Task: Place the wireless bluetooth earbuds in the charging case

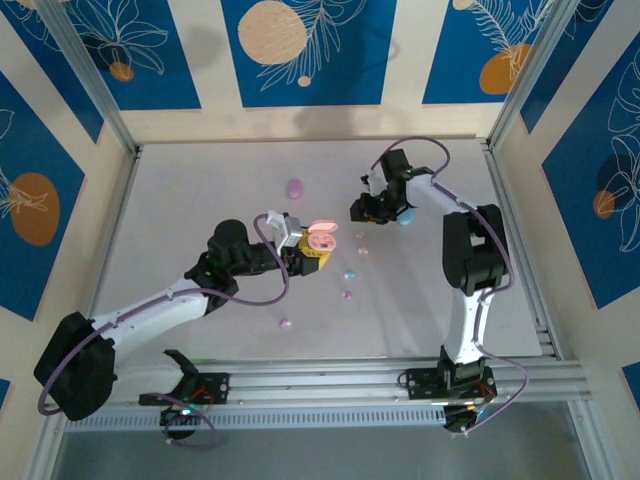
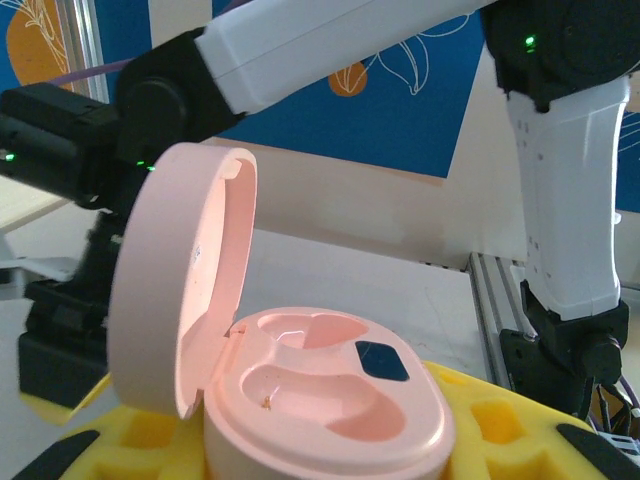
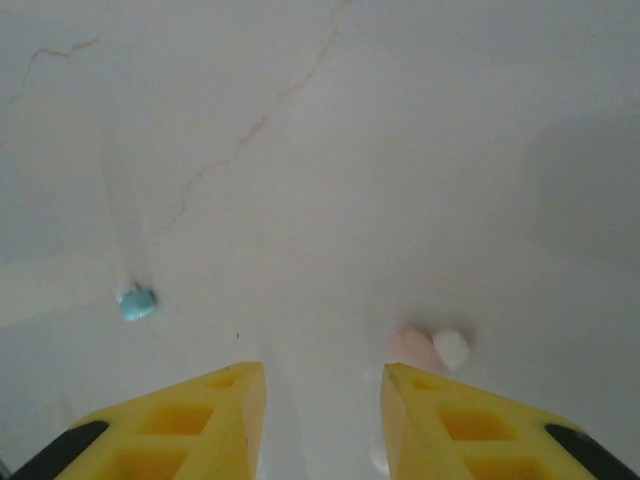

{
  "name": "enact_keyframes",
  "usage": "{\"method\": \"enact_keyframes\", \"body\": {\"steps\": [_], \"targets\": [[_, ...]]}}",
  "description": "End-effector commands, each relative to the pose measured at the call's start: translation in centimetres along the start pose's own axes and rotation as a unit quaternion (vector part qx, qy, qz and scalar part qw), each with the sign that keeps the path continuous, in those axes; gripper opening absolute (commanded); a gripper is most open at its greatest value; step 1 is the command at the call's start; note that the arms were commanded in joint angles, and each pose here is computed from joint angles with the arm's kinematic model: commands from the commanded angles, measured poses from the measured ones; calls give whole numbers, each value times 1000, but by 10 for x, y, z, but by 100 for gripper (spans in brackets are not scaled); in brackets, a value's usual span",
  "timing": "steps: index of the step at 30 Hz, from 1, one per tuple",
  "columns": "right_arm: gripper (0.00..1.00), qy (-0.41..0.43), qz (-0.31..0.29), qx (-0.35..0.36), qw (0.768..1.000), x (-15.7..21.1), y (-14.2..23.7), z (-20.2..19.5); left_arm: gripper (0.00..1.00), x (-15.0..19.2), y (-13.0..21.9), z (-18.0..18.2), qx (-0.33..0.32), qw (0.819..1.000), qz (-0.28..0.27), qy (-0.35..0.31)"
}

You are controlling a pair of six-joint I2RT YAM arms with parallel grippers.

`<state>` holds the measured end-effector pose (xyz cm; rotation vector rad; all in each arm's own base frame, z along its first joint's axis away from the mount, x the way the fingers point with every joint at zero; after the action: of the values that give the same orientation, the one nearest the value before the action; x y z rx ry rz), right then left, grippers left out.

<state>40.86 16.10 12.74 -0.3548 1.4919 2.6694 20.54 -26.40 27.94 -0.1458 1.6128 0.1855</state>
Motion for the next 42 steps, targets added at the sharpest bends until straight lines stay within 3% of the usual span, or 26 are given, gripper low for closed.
{"method": "enact_keyframes", "body": {"steps": [1, 16, 33, 42], "targets": [[39, 25, 33, 14, 999, -3, -8, -2, 25, -8, 3, -6, 7, 1000, -17, -13], [44, 4, 90, 6, 996, -2, -42, -21, 25, -8, 3, -6, 6, 1000, -16, -12], [41, -1, 111, 8, 994, 21, -27, -14, 25, -8, 0, -4, 8, 1000, -18, -7], [41, 10, 97, 48, 994, 17, -23, -15, 25, -8, 0, -4, 8, 1000, -20, -4]]}}
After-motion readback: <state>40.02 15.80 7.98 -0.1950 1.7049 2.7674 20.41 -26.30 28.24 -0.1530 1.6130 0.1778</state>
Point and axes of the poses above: each hand's point on the last joint's axis, 136 mm out from that joint toward the fingers, its own y axis back along the fingers, its own z axis along the line the jaws close on, x = y × z, the point moved 6 cm from there along y, back along the fingers, and after that the axes turned 3 degrees about -y, right-handed, at the moved point
